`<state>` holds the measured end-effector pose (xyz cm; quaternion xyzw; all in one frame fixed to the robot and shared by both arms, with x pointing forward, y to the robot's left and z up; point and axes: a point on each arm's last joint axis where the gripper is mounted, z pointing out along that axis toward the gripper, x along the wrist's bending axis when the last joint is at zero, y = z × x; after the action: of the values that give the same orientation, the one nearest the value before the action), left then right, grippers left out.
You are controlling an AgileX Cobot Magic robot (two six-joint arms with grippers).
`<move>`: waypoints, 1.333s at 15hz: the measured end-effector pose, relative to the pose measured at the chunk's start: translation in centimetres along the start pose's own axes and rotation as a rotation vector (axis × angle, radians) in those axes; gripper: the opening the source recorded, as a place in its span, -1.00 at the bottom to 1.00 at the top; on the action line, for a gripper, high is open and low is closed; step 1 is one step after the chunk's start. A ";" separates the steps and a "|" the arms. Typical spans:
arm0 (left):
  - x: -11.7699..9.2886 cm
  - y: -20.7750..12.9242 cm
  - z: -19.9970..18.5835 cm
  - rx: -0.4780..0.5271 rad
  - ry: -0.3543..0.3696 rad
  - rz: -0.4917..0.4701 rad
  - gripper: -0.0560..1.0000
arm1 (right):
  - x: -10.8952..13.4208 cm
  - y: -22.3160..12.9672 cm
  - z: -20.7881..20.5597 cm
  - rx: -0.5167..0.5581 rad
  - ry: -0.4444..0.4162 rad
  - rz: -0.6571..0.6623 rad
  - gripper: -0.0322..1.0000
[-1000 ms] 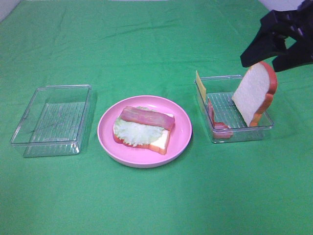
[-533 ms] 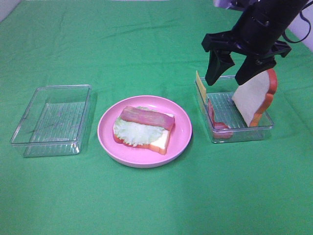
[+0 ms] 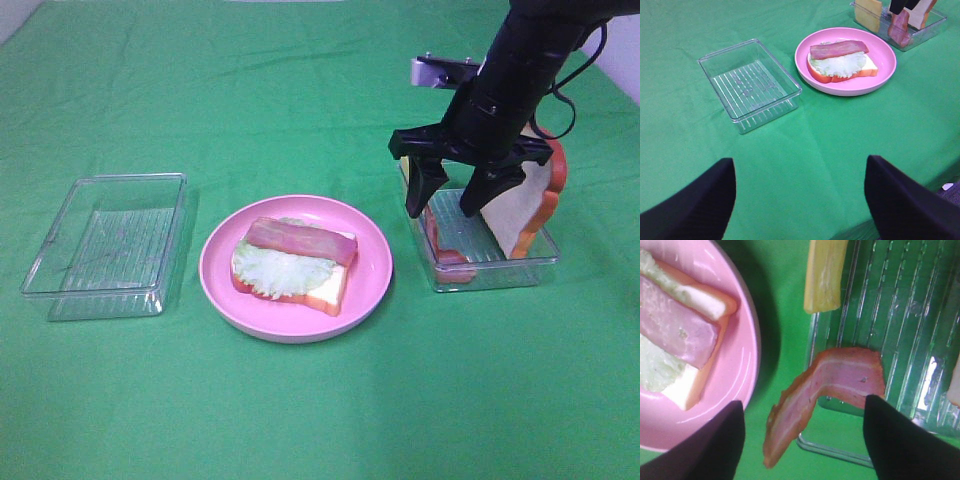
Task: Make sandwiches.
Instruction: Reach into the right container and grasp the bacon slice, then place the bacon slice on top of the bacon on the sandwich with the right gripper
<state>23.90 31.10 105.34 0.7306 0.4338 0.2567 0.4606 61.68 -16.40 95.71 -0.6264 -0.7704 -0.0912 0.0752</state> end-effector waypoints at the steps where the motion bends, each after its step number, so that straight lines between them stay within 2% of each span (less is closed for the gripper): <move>1: 0.0 0.0 0.0 0.000 0.000 0.000 0.41 | -0.2 0.1 0.6 0.011 -0.003 0.004 0.22; 4: 0.0 0.0 0.0 0.000 0.000 0.000 0.41 | -0.2 0.2 1.0 0.008 -0.004 0.007 -0.05; 6: 0.0 0.0 0.0 0.000 0.000 0.000 0.41 | -0.2 0.3 1.0 0.001 -0.004 0.007 -0.56; 7: 0.0 0.0 0.0 0.000 0.000 0.000 0.41 | -0.2 0.3 1.0 0.002 -0.004 0.007 -0.65; 9: 0.0 0.0 0.0 0.000 0.000 0.000 0.41 | -0.2 0.2 1.0 0.009 -0.004 0.007 -0.94; 12: 0.0 0.0 0.0 0.000 0.000 0.000 0.41 | 0.2 0.4 -0.4 0.036 0.004 -0.006 -0.94; 16: 0.0 0.0 0.0 0.000 0.000 0.000 0.41 | 1.2 0.1 -4.3 -0.040 0.024 -0.026 -0.94; 18: 0.0 0.0 0.0 0.000 0.000 0.000 0.41 | 2.4 -0.9 -7.7 -0.114 0.091 -0.050 -0.94; 20: 0.0 0.0 0.0 0.000 0.000 0.000 0.41 | 3.8 -1.9 -9.8 -0.129 0.200 -0.103 -0.94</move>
<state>23.90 31.10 105.34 0.7306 0.4338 0.2567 0.4606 59.02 -15.48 106.04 -0.5772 -0.7828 -0.2064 0.1065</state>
